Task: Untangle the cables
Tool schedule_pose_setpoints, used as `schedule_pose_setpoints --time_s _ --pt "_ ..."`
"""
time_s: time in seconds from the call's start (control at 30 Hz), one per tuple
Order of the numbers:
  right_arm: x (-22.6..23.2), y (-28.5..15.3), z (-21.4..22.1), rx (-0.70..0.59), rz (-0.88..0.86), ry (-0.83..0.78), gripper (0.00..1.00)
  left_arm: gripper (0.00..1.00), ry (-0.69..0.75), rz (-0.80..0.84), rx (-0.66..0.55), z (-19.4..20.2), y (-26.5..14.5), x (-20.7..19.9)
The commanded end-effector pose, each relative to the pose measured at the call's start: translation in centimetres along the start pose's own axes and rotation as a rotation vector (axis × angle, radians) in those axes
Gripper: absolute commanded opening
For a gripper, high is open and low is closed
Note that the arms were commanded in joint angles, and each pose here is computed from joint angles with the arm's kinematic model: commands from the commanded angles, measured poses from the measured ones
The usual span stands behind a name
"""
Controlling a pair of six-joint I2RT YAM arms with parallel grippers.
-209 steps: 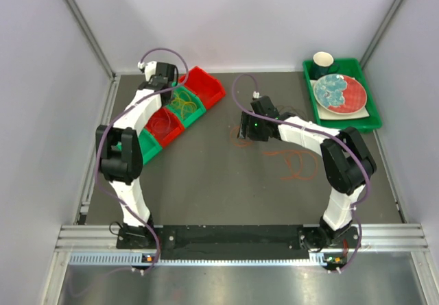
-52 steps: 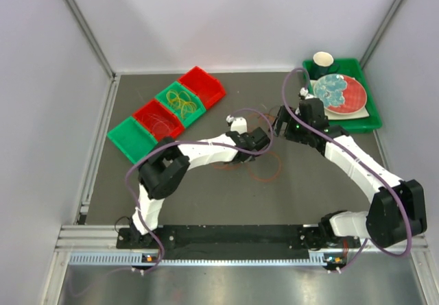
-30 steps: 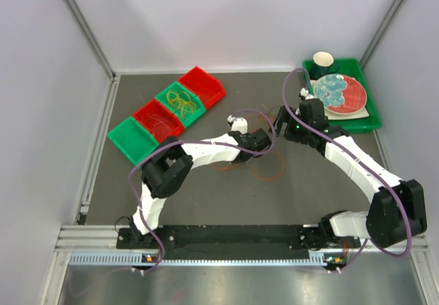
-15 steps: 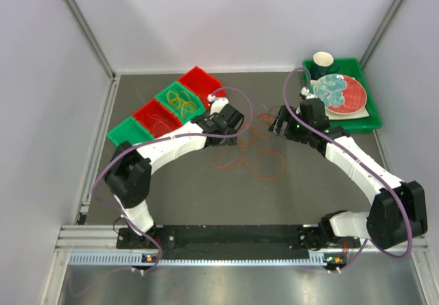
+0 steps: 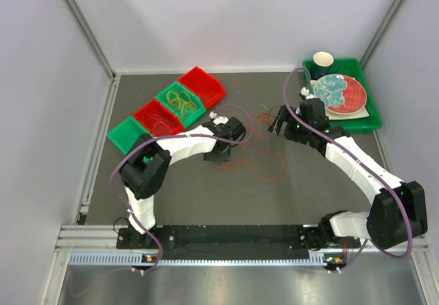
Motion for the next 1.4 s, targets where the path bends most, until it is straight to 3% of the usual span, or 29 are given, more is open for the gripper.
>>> schedule_pose_setpoints --time_s 0.0,0.07,0.13,0.17,0.37,0.63,0.8,1.13,1.37 --pt "0.7 -0.1 -0.9 -0.036 -0.035 0.002 0.84 0.55 -0.032 -0.072 0.009 0.9 0.9 1.2" --pt "0.7 0.0 -0.8 -0.035 -0.038 0.006 0.84 0.33 -0.036 -0.068 0.008 0.8 1.0 1.2" --pt "0.7 0.0 -0.7 -0.033 -0.037 0.006 0.84 0.02 -0.044 -0.056 0.003 0.5 0.4 1.2" --pt "0.7 0.0 -0.7 -0.033 -0.035 0.005 0.84 0.0 -0.046 -0.066 0.004 0.2 -0.1 1.5" --pt "0.8 -0.1 -1.1 -0.047 -0.039 0.005 0.83 0.0 -0.167 -0.018 -0.115 -5.7 -5.3 6.2" --pt "1.2 0.2 -1.4 -0.052 -0.061 0.015 0.83 0.0 -0.375 -0.018 -0.475 -17.6 -17.1 17.1" --pt "1.4 0.5 -1.3 -0.045 -0.074 0.021 0.82 0.0 -0.472 -0.074 -0.633 -20.2 -22.4 21.9" --pt "1.8 1.4 -1.3 -0.032 -0.101 0.023 0.82 0.0 -0.603 -0.106 -0.949 -23.2 -34.1 26.9" --pt "2.1 1.8 -1.3 -0.026 -0.116 0.022 0.82 0.0 -0.625 -0.188 -1.035 -23.5 -37.0 28.7"
Point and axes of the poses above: each gripper's point midway between its finger pads, its own y axis out along the fingers, its own x axis along the line the jaws close on, z = x × y, the point moved 4 cm from there along -y, back along the fingers, and after that the axes turned 12 degrees about -y, right-handed, at the moved point
